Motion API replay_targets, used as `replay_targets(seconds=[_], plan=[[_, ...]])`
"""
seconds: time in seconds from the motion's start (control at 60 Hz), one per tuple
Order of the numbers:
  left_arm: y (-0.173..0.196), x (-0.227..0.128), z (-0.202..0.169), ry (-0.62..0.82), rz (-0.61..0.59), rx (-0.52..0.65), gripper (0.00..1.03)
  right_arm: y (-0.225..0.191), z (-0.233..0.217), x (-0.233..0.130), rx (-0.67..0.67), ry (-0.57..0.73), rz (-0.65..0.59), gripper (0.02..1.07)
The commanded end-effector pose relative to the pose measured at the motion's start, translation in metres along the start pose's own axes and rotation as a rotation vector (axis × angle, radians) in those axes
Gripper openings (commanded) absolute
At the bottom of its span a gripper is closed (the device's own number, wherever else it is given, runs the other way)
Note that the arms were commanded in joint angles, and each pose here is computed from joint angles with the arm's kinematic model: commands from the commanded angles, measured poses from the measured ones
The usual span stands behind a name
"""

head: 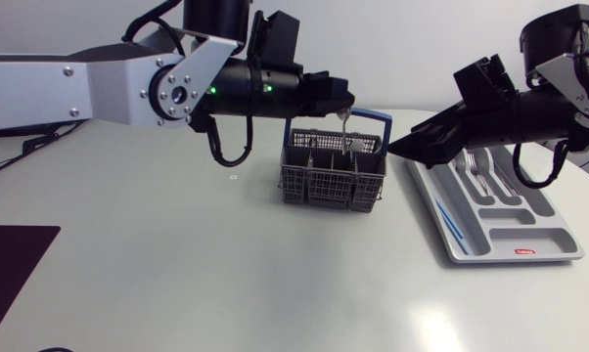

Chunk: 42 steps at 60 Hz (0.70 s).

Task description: Unload the cutlery basket into the drawer organizer.

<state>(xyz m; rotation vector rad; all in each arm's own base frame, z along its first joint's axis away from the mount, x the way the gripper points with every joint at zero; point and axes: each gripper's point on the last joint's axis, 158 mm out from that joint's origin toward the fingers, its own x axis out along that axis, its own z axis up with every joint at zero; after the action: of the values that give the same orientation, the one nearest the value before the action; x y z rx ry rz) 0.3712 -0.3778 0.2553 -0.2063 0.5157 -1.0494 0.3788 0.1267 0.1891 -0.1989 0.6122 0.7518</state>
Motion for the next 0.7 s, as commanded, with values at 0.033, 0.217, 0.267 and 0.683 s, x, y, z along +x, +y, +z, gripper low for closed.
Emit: replay_targets(seconds=[0.033, 0.217, 0.267, 0.683], plan=[[0.0, 0.002, -0.021, 0.072, -0.065, -0.007, 0.06, 0.036, -0.009, 0.008, -0.067, 0.021, 0.093, 0.94], [-0.008, -0.001, -0.036, 0.162, -0.174, -0.07, 0.04, 0.075, -0.008, 0.018, -0.136, 0.018, 0.203, 0.82], [-0.01, -0.001, -0.04, 0.184, -0.199, -0.088, 0.04, 0.085, -0.006, 0.018, -0.149, 0.008, 0.23, 0.75], [-0.026, -0.008, -0.05, 0.26, -0.318, -0.167, 0.04, 0.113, -0.017, 0.026, -0.2, 0.001, 0.291, 0.37]])
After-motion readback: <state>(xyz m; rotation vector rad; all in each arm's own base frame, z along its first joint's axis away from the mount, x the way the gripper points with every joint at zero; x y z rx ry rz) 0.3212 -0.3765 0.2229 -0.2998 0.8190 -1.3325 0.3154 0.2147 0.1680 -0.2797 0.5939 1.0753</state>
